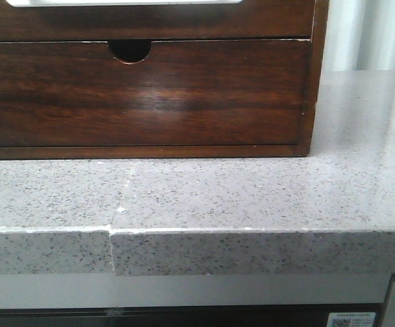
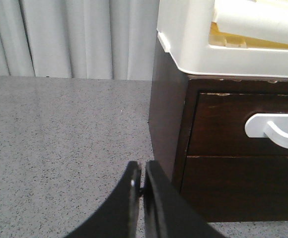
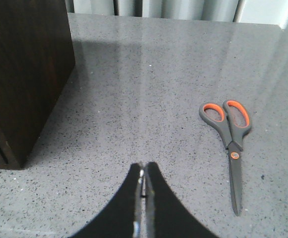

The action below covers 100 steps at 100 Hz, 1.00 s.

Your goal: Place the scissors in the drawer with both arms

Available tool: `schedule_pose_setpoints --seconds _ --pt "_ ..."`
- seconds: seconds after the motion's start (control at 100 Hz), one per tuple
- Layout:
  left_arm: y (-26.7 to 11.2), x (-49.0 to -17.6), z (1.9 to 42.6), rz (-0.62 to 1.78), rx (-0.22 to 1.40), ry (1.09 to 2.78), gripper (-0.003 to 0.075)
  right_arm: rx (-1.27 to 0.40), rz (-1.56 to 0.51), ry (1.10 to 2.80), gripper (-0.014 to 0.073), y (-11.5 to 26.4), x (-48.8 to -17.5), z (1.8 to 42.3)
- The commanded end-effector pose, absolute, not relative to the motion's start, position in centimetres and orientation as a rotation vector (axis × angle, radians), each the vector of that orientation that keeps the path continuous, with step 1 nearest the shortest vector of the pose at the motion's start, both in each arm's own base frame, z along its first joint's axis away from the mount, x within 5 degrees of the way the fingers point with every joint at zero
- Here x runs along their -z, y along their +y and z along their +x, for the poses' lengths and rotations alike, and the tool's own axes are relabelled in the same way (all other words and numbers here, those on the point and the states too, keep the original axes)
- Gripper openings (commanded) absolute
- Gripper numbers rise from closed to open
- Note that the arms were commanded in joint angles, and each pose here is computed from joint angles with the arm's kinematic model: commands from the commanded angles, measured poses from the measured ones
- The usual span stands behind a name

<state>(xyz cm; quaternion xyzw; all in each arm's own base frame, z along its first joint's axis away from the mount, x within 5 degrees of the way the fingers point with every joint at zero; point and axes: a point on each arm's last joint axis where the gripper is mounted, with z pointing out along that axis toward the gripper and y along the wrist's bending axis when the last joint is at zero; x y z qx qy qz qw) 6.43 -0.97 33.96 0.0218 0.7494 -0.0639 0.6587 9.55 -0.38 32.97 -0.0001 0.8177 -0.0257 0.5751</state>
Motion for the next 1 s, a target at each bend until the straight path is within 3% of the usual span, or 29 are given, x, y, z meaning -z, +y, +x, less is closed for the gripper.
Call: schedule_pose_setpoints --seconds 0.0,0.46,0.54,0.61,0.71,0.78,0.85,0.99 --pt "-0.88 -35.60 6.55 0.038 0.140 1.609 -0.0020 0.086 -0.016 1.804 -0.0069 -0.46 -34.80 10.18" --pt "-0.84 -35.57 6.57 0.043 0.128 1.607 -0.0020 0.093 -0.020 1.814 -0.0067 -0.49 -34.70 10.25" --pt "-0.76 -35.60 6.58 0.051 0.107 1.603 -0.0008 0.097 -0.020 1.826 -0.0013 -0.51 -34.60 10.23" --pt "-0.61 -35.53 6.59 0.073 0.059 1.610 0.0090 0.108 -0.024 1.834 0.0098 -0.56 -34.53 10.21" --pt "-0.38 -35.54 6.61 0.103 -0.008 1.606 0.0402 0.135 -0.036 1.842 0.0313 -0.68 -34.47 10.18" --pt "-0.38 -35.57 6.61 0.103 -0.008 1.603 0.0566 0.149 -0.043 1.840 0.0444 -0.73 -34.49 10.18" --pt "-0.38 -35.57 6.61 0.103 -0.008 1.603 0.0634 0.149 -0.043 1.840 0.0506 -0.73 -34.49 10.18" --pt "-0.38 -35.57 6.61 0.103 -0.008 1.603 0.0638 0.149 -0.043 1.843 0.0514 -0.74 -34.46 10.17"
